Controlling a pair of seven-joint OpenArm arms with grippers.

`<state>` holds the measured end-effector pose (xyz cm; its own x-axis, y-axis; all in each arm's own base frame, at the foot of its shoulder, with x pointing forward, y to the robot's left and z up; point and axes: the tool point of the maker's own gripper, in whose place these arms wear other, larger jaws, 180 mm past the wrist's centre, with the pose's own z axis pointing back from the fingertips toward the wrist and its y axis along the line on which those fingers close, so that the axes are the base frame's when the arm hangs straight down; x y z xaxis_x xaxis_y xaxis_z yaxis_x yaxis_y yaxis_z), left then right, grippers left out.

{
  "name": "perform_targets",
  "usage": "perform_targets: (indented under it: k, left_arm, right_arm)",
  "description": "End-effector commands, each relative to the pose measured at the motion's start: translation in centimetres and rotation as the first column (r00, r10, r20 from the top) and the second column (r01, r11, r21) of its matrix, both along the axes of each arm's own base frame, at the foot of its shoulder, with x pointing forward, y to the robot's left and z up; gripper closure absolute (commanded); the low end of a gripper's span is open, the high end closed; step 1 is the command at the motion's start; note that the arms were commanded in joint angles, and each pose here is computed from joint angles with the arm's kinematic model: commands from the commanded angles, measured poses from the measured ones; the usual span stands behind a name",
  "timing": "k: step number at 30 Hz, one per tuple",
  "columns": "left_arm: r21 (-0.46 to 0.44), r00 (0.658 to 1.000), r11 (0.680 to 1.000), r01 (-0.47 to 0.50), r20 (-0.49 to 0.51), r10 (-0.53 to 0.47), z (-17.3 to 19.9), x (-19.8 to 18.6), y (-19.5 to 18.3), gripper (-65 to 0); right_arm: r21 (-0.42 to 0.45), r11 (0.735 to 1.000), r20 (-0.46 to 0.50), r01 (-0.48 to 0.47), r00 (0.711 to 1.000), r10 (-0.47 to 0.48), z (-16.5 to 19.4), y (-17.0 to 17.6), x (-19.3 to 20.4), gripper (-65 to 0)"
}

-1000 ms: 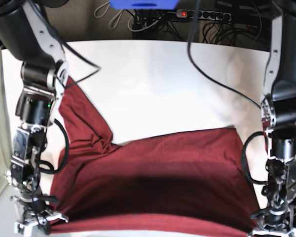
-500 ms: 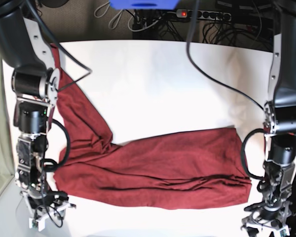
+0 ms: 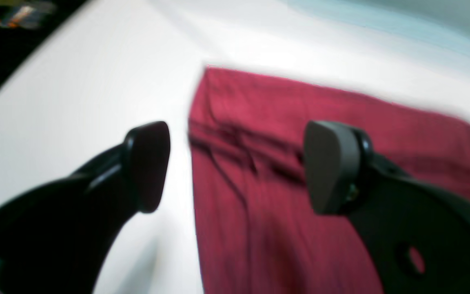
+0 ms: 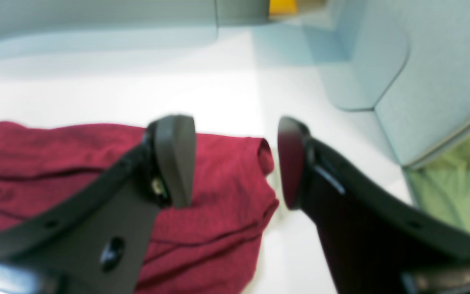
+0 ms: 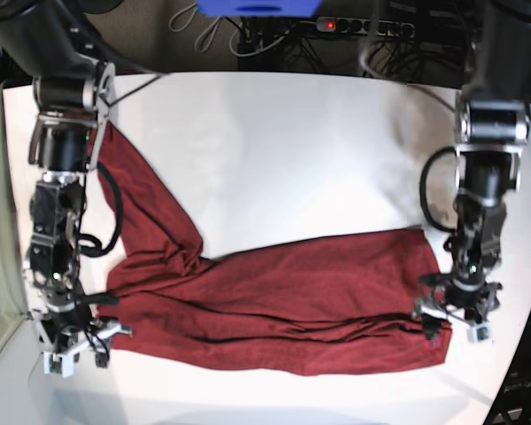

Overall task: Layout the t-shirt on the table in an organized manner, then fold the t-shirt properly
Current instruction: 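Lower the shirt onto the table with both grippers, then pull the shirt corners apart with both grippers to stretch it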

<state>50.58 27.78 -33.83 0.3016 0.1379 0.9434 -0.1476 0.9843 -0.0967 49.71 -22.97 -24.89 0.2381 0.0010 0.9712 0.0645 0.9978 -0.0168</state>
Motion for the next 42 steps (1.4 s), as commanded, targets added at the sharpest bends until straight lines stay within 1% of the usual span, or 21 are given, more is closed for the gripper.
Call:
perform_targets:
  k: [1,3,5,8,11,13,15,18,21,23,27,29,32,34,35,37,41,42]
  left_arm:
    - [0.028,0.995,0.999,0.022,0.093,-0.025,3.6,0.7,0.2,-49.4]
    - [0.04,0.994,0.996,0.076,0.081,-0.079,3.0,-1.5,-1.5,-49.4]
    - [0.035,0.992,0.995,0.093,0.086,-0.096,2.7,-4.0,-2.2,-49.4]
    - [0.004,0.996,0.998,0.07,0.059,-0.07,1.2,-7.9,-2.1,-49.4]
    - [-0.031,0.999,0.999,0.032,0.016,-0.032,-0.8,-11.0,-1.7,-49.4]
    - [-0.039,1.0,0.999,0.009,-0.015,-0.01,-2.1,-12.9,-1.2,-49.4]
    - [-0.047,0.999,0.999,0.002,-0.051,-0.004,-3.6,-14.0,-1.2,-49.4]
    - [-0.057,0.995,0.998,-0.017,-0.098,0.012,-5.5,-14.6,-0.7,-49.4]
    - [-0.079,0.996,0.997,-0.023,-0.083,0.016,-5.2,-13.2,-1.2,-49.4]
    - [-0.089,0.996,0.996,-0.028,-0.09,0.02,-5.5,-12.6,-1.4,-49.4]
    - [-0.049,0.994,0.999,-0.008,-0.111,0.002,-6.2,-11.4,-2.8,-49.5]
    - [-0.036,0.99,0.999,0.002,-0.14,-0.007,-7.2,-11.0,-3.7,-49.5]
    - [-0.025,0.984,1.0,0.016,-0.175,-0.02,-8.5,-11.1,-4.8,-49.5]
    - [-0.016,0.981,1.0,0.018,-0.191,-0.021,-9.0,-11.3,-4.8,-49.2]
    - [-0.022,0.978,1.0,0.017,-0.206,-0.022,-9.6,-11.5,-5.0,-47.9]
    - [-0.03,0.973,0.999,0.015,-0.229,-0.022,-10.5,-12.0,-5.1,-41.3]
    - [-0.033,0.973,0.999,0.015,-0.229,-0.022,-10.5,-12.0,-5.2,-19.0]
    - [-0.032,0.974,0.999,0.016,-0.224,-0.023,-10.4,-12.0,-5.2,-12.2]
  right_arm:
    - [-0.013,1.0,0.078,0.003,0.997,-0.002,2.5,-0.3,0.1,-33.1]
    - [-0.025,1.0,0.085,-0.003,0.996,0.005,2.4,0.0,-1.0,-33.1]
    - [-0.035,0.999,0.09,-0.008,0.996,0.011,2.1,0.2,-2.2,-33.1]
    - [-0.049,0.999,0.081,-0.017,0.996,0.021,1.3,0.6,-4.0,-33.1]
    - [-0.053,0.998,0.059,-0.023,0.998,0.026,0.0,0.8,-5.4,-33.1]
    - [-0.057,0.998,0.04,-0.027,0.999,0.029,-0.9,1.0,-6.5,-33.1]
    - [-0.04,0.999,0.012,-0.033,0.999,0.033,-2.3,1.6,-7.5,-33.1]
    - [-0.017,0.999,-0.024,-0.031,0.999,0.03,-4.1,2.1,-8.6,-33.1]
    - [-0.002,0.999,-0.055,-0.032,0.998,0.032,-5.4,2.6,-9.5,-33.1]
    - [0.0,0.999,-0.07,-0.034,0.997,0.034,-6.1,2.7,-10.0,-33.1]
    - [0.0,0.999,-0.093,-0.033,0.995,0.032,-7.0,2.6,-10.8,-33.1]
    - [0.0,0.999,-0.094,-0.032,0.995,0.032,-7.1,2.6,-10.8,-33.1]
    - [0.0,0.999,-0.102,-0.033,0.994,0.032,-7.4,2.6,-11.1,-33.1]
    - [0.0,0.999,-0.107,-0.033,0.994,0.032,-7.5,2.6,-11.2,-33.1]
    - [0.0,0.999,-0.107,-0.033,0.994,0.032,-7.5,2.6,-11.2,-33.1]
    - [0.0,0.999,-0.108,-0.033,0.994,0.032,-7.6,2.6,-11.3,-33.1]
    - [0.001,0.999,-0.126,-0.032,0.991,0.032,-8.3,2.6,-11.9,-33.1]
    - [0.001,0.999,-0.131,-0.036,0.991,0.036,-8.5,2.8,-12.1,-33.1]
